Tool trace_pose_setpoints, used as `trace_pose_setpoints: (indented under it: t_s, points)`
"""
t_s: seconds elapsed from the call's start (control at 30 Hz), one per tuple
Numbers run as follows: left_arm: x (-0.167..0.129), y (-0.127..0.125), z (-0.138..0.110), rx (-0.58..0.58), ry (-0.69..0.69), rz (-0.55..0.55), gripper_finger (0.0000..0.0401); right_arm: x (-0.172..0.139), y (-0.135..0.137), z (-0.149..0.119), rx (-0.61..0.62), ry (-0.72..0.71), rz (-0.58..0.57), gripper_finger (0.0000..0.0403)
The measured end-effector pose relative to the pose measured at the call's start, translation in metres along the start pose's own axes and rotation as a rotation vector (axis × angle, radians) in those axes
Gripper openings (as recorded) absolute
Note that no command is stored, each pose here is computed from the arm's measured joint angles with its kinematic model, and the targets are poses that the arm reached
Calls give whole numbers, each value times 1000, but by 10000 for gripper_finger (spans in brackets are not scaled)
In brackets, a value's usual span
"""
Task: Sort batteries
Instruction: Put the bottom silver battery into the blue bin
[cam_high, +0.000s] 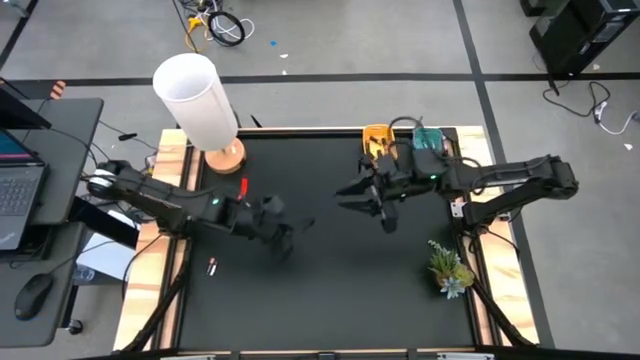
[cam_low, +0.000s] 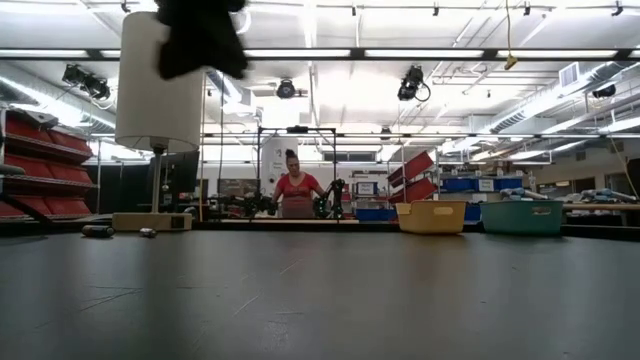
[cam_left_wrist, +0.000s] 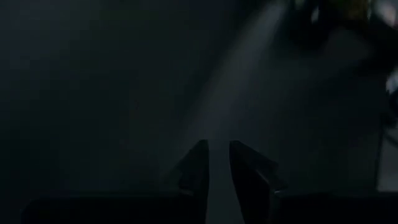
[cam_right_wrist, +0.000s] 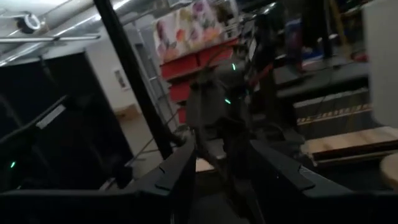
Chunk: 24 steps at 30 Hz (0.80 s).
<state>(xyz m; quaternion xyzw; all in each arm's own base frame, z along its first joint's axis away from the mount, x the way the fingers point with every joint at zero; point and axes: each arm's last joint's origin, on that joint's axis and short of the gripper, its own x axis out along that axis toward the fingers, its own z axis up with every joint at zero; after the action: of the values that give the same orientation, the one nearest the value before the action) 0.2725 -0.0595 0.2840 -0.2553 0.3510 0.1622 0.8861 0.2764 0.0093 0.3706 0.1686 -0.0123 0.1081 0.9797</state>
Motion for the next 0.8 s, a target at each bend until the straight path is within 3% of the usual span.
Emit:
trace_pose_setpoints:
  t_s: [0.2, 0.4, 0.57, 0.8]
  points:
    - [-24, -5, -45, -119, 284, 82, 76, 19, -5, -18, 59, 59, 32, 154]
    - [-40, -8, -75, -245, 671, 97, 76, 27, 0, -30, 36, 103, 54, 154]
    - [-47, 3, -84, -334, 793, 255, 86, 27, 4, -31, -13, 105, 68, 154]
    - [-35, 20, -110, -348, 858, 372, 165, 27, 4, -30, -14, 103, 66, 154]
